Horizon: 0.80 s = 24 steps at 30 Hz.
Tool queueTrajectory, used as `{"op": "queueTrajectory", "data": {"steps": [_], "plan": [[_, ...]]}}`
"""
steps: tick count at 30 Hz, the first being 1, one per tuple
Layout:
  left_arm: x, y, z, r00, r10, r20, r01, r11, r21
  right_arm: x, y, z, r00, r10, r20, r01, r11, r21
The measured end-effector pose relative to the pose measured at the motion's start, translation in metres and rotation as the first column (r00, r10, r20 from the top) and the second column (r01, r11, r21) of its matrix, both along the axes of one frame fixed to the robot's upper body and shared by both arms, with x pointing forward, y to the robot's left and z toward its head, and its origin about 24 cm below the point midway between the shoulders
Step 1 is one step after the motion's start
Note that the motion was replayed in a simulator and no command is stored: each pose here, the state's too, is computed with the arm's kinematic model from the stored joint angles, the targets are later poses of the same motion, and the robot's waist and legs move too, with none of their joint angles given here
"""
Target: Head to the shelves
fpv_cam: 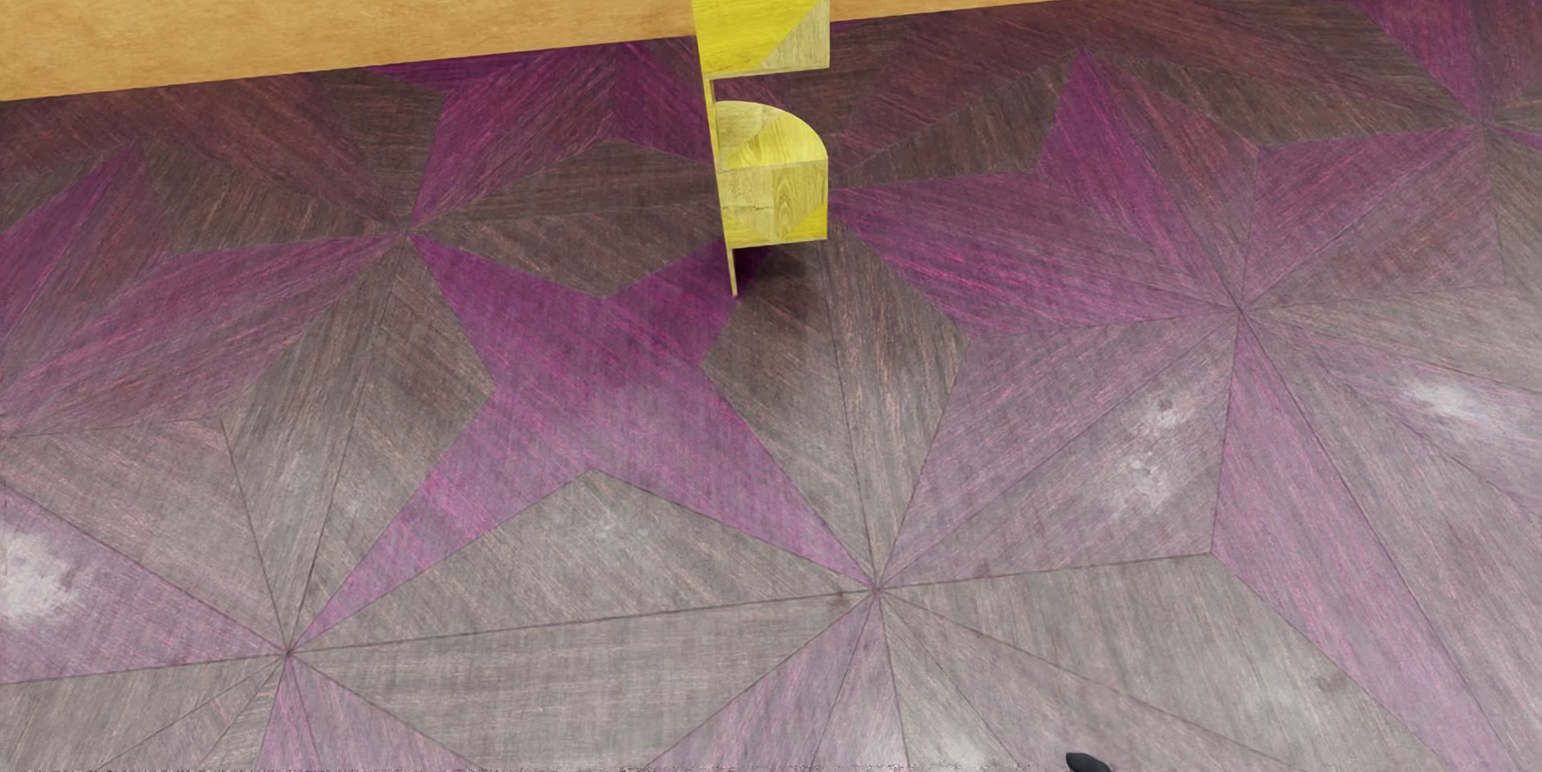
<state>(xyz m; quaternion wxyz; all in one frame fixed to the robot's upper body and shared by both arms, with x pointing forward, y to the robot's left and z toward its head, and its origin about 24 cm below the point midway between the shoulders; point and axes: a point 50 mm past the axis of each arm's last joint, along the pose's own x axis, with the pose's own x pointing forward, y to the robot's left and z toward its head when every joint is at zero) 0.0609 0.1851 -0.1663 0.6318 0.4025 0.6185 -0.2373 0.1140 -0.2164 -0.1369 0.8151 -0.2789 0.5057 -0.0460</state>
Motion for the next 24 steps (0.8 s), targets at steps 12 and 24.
{"op": "queueTrajectory", "data": {"steps": [12, 24], "plan": [[0.141, -0.022, 0.051, 0.832, -0.188, 0.522, 0.185, 0.981, 0.057, -0.037, 0.002, -0.016, 0.980, 0.020, -0.197, -0.017, 1.000, 0.018], [0.029, -0.028, 0.002, 0.991, 0.013, 0.134, -0.007, 0.999, -0.049, 0.003, 0.014, -0.004, 0.987, 0.148, -0.066, -0.147, 0.989, 0.017]]}}
